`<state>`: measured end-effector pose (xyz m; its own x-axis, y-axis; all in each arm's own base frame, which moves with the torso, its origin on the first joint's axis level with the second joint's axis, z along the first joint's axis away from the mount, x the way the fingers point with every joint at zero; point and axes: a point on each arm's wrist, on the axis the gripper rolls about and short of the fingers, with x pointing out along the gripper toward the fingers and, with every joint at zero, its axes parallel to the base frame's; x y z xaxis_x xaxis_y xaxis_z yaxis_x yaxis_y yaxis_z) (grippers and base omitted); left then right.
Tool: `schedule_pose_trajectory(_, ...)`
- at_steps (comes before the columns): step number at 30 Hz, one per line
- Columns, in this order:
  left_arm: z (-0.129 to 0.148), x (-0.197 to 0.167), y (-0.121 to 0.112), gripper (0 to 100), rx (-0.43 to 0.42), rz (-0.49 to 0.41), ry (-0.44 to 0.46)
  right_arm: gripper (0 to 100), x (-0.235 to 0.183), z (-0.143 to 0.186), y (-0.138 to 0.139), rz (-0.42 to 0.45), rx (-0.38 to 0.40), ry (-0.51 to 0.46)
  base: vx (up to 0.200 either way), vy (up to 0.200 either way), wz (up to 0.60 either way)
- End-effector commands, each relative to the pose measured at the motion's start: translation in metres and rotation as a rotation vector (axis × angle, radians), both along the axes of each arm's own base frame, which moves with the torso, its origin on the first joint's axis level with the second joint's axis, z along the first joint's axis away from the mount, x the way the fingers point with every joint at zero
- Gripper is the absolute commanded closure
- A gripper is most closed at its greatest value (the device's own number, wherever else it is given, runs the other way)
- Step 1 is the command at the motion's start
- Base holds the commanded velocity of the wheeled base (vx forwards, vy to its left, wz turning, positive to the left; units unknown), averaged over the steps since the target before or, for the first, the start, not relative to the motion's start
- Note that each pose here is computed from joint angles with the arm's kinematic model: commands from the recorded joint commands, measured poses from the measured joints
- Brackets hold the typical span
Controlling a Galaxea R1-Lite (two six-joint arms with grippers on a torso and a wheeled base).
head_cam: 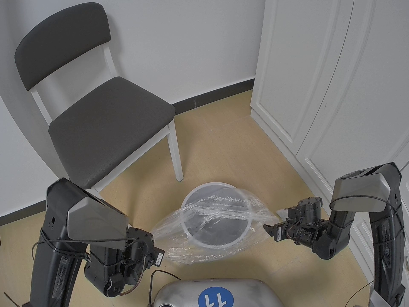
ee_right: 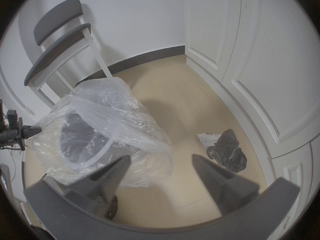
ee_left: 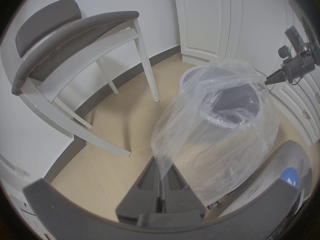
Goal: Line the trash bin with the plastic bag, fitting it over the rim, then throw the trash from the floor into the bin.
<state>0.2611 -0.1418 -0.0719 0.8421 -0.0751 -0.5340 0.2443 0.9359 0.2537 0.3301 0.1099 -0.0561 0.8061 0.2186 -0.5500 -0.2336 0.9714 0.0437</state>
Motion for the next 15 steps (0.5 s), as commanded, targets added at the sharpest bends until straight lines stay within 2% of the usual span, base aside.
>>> schedule_pose_trajectory(1,0.017,-0.004,0.002,100,-0.022,-0.017,-0.018,0,-0.008,0.025,-0.016,0.044,0.055,-0.019,0.000,0.000,0.00)
schedule_pose_trajectory(8,0.026,-0.011,0.006,100,-0.095,-0.103,0.017,0,-0.012,0.048,-0.042,0.117,0.154,-0.034,0.000,0.000,0.00)
schedule_pose_trajectory(11,0.027,-0.011,0.008,100,-0.125,-0.125,0.031,0,-0.011,0.052,-0.040,0.122,0.159,-0.046,0.000,0.000,0.00)
schedule_pose_trajectory(15,0.023,-0.009,0.009,100,-0.122,-0.120,0.040,0,-0.013,0.062,-0.028,0.135,0.157,-0.078,0.000,0.000,0.00)
